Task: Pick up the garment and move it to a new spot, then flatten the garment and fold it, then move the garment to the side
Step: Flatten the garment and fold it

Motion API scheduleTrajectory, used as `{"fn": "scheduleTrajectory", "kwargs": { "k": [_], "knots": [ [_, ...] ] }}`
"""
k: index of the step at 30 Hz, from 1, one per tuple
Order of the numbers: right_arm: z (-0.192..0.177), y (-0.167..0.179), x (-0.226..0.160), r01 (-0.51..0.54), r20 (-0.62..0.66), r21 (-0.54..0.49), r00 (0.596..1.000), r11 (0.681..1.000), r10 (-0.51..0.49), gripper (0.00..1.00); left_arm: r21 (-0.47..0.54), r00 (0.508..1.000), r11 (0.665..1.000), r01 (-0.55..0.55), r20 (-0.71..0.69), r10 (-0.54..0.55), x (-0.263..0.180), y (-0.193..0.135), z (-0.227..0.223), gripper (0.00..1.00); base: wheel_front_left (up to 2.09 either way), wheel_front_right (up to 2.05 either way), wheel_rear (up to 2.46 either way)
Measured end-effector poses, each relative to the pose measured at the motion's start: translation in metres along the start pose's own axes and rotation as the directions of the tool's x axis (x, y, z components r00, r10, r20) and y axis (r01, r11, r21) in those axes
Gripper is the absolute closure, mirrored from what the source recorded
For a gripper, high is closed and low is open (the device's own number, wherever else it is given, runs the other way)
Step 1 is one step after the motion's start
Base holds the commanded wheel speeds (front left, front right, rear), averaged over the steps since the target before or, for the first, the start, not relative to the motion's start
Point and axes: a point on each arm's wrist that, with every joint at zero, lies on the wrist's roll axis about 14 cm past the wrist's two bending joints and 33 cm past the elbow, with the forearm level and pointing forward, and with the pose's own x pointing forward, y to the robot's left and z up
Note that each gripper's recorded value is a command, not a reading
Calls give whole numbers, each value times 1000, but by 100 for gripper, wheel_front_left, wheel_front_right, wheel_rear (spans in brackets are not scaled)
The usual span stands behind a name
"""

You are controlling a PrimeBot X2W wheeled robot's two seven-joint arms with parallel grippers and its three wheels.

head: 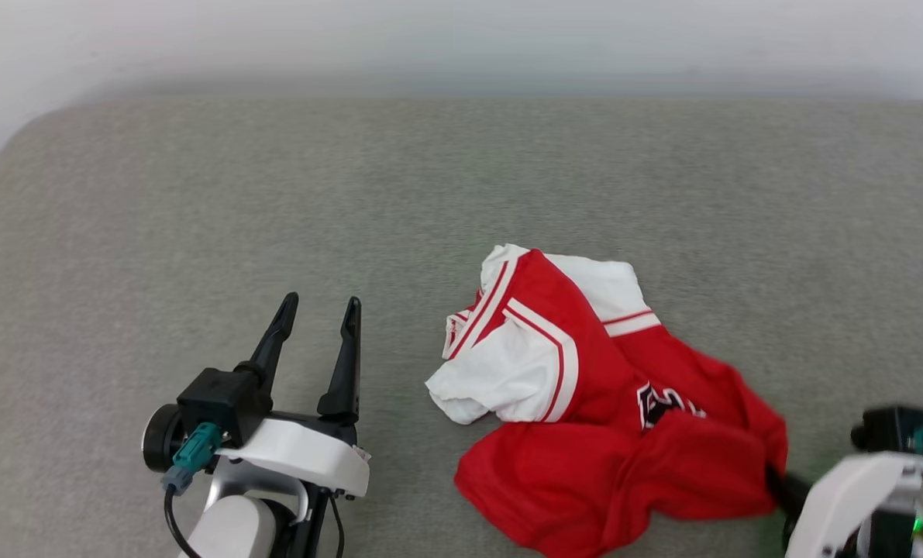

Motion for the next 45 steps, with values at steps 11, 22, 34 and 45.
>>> {"fn": "scheduleTrajectory", "kwargs": {
  "k": [11,22,34,45],
  "knots": [
    [-77,11,-37,29,-87,156,996,987,-16,0,1,996,998,60,-60,-60,8,-16,-14,0,0,0,0],
    [53,23,-41,6,474,24,880,1000,-17,0,-5,999,1000,-7,-49,7,-7,1,-7,0,0,0,0],
    [101,36,32,-8,238,-214,969,977,60,0,-20,999,999,-50,-11,50,-3,12,-1,0,0,0,0],
    [76,75,103,-184,-216,-489,973,852,86,0,-31,994,994,-107,-37,106,4,31,-20,0,0,0,0]
  ]
}}
